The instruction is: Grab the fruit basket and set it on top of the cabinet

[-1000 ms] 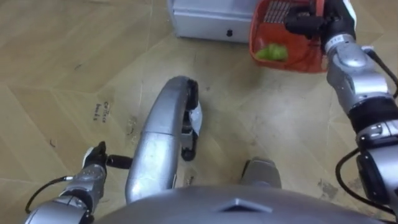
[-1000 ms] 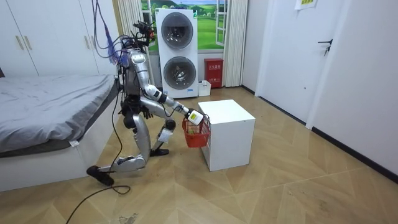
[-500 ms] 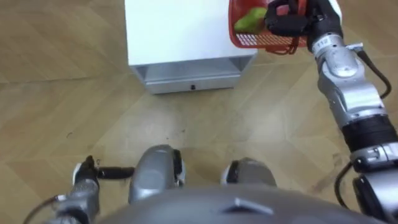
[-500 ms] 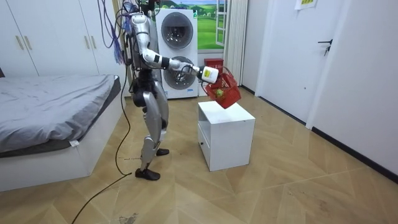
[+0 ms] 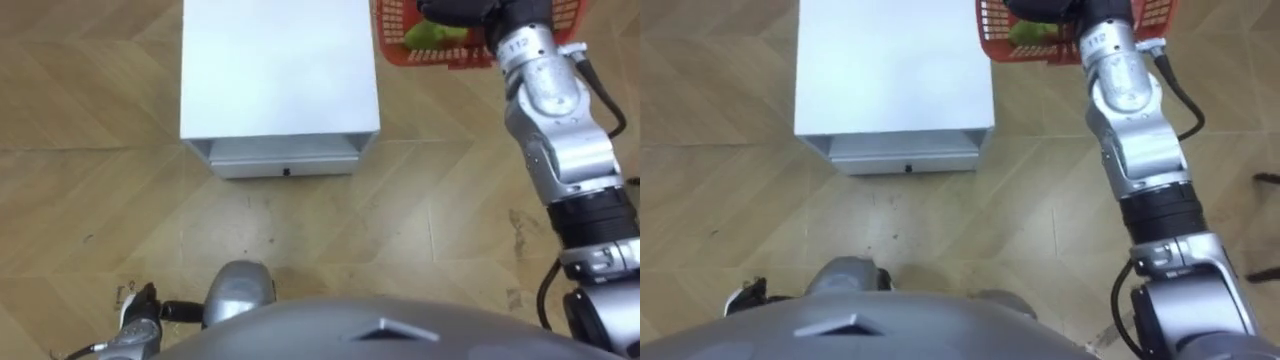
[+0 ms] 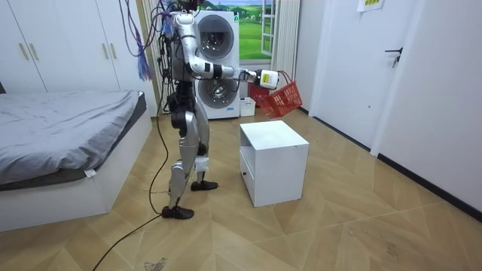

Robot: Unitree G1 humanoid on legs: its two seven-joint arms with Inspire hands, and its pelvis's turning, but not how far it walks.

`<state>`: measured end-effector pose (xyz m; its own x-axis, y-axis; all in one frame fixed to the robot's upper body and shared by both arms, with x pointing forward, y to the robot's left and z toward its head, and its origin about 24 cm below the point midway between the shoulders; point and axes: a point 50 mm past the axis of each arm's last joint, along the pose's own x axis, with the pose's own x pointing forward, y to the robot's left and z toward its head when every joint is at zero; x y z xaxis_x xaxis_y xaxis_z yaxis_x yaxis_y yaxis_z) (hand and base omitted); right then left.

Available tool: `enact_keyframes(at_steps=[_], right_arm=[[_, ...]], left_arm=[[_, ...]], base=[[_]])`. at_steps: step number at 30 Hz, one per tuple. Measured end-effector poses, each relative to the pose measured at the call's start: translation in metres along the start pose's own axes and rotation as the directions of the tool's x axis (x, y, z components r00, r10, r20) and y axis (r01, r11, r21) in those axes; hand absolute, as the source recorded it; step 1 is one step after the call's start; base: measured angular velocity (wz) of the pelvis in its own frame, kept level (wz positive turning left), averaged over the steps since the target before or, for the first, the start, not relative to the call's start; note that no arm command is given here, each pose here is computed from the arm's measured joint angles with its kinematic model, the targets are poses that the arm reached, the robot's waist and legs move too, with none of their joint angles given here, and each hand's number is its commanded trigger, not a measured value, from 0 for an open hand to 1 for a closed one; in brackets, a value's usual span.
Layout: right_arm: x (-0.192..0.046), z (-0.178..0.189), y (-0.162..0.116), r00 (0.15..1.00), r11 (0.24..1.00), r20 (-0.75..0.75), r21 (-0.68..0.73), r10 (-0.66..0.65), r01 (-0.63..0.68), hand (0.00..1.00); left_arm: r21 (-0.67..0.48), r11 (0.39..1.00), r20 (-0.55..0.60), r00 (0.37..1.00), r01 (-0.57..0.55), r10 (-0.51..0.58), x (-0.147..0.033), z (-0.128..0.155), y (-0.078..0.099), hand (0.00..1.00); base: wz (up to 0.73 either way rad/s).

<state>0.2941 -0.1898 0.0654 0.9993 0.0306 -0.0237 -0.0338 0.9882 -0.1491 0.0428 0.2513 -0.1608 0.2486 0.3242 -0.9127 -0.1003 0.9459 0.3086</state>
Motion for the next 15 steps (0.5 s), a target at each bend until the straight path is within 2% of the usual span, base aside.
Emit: enact_keyframes(at_steps=[4, 7, 15], right_arm=[[-0.004, 0.001, 0.003, 1.0, 0.998, 0.01, -0.052, 0.028, -0.027, 1.0], [-0.007, -0.008, 0.009, 0.998, 0.998, -0.025, -0.033, 0.059, -0.059, 1.0], [-0.009, -0.018, 0.019, 0.981, 0.983, -0.065, 0.004, 0.183, -0.183, 1.0]], left_arm=[[0.045, 0.999, -0.027, 1.0, 0.016, -0.015, 0.0, -0.004, -0.003, 0.0], [0.063, 0.998, -0.076, 0.997, 0.027, -0.022, -0.001, -0.014, -0.003, 0.0], [0.105, 0.993, -0.105, 0.993, 0.057, -0.046, -0.003, -0.022, -0.003, 0.0]], base=[[-0.06], [-0.06], [-0.01]])
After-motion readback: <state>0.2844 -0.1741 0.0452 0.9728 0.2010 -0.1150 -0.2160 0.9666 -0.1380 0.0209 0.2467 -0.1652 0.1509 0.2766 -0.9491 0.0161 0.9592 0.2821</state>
